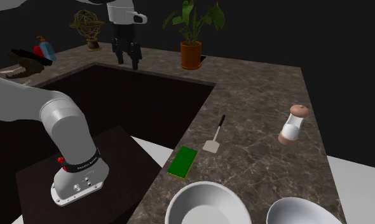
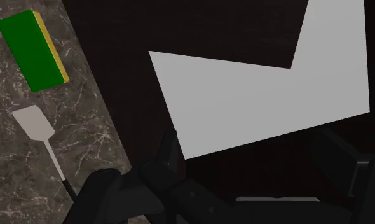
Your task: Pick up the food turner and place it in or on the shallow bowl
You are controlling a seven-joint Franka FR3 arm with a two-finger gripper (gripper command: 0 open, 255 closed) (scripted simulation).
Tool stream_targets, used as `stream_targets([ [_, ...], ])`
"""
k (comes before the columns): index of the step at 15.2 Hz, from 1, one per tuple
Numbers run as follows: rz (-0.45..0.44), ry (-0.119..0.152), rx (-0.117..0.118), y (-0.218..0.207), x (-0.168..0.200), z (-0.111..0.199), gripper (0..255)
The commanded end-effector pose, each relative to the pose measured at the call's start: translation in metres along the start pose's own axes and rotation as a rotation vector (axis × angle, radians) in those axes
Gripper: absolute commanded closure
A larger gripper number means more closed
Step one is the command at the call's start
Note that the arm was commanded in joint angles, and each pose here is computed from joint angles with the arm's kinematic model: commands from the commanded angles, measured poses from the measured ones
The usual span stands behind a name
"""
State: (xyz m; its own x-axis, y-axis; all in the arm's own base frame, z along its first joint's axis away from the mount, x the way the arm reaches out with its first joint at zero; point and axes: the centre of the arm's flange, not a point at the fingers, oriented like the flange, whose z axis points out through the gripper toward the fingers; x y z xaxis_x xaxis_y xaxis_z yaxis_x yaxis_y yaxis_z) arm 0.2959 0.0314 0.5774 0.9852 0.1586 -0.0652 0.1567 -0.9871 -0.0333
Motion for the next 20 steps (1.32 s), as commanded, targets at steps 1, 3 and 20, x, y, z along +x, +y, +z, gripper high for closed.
stream_targets([
  [1, 0.000, 0.000, 0.000, 0.000, 0.000, 0.000, 0],
  [3, -0.014, 0.007, -0.002, 0.021, 0.007, 0.014, 0],
  [20, -0.129, 0.067, -0.017, 0.193, 0.084, 0.126, 0],
])
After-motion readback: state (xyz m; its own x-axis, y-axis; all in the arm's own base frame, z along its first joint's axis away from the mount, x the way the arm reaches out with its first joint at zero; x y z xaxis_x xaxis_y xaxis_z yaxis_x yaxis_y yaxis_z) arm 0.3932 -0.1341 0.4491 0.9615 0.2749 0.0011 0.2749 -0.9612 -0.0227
